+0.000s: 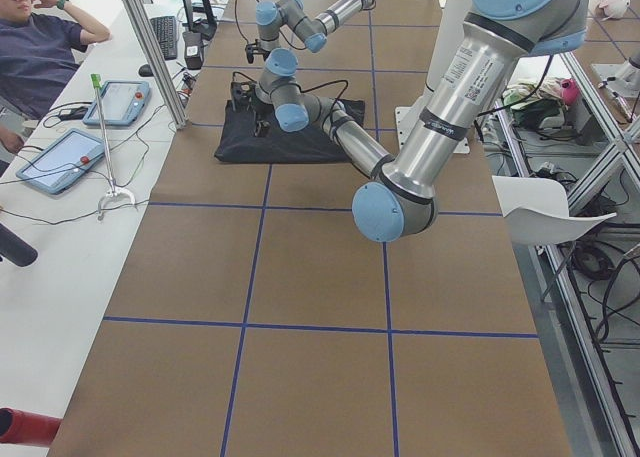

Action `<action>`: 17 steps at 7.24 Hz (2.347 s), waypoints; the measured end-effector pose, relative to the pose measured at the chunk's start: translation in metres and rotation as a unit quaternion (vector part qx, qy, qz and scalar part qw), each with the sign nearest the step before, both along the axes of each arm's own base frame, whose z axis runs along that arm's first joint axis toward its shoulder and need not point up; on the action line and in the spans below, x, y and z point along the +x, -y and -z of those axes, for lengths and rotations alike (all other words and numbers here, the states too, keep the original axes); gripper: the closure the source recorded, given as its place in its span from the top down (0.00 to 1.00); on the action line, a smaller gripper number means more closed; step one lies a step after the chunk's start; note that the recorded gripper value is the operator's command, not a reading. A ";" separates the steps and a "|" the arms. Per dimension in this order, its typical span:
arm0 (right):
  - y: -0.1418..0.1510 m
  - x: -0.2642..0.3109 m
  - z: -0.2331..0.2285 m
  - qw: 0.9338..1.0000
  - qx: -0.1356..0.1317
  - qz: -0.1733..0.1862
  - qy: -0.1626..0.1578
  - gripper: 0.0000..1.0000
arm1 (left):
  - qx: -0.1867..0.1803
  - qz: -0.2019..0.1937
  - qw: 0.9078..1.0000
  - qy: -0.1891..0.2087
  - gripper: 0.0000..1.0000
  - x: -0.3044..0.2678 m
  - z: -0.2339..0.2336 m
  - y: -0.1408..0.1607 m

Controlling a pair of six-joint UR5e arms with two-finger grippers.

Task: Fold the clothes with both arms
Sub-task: 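Lift the right gripper off the shirt's far corner while the left gripper hovers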

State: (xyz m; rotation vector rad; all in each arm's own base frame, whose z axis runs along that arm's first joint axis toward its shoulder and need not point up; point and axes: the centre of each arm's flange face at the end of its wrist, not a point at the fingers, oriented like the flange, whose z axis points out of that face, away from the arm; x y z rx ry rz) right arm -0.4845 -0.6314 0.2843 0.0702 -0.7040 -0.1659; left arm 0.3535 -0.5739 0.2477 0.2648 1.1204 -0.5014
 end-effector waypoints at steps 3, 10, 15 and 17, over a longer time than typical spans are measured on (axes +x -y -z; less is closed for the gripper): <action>0.036 -0.024 0.016 1.000 0.016 -0.013 -0.013 1.00 | 0.000 0.001 1.000 0.000 1.00 -0.002 0.000 0.001; 0.066 -0.047 -0.028 0.999 0.015 -0.010 -0.028 1.00 | 0.000 -0.001 1.000 -0.002 1.00 -0.001 0.002 0.000; 0.080 -0.026 -0.034 1.000 0.012 -0.007 -0.025 1.00 | -0.001 -0.001 1.000 -0.001 1.00 -0.001 0.001 0.000; 0.076 -0.019 -0.002 1.000 -0.008 -0.010 0.020 1.00 | 0.000 -0.002 1.000 -0.002 1.00 -0.001 0.002 -0.001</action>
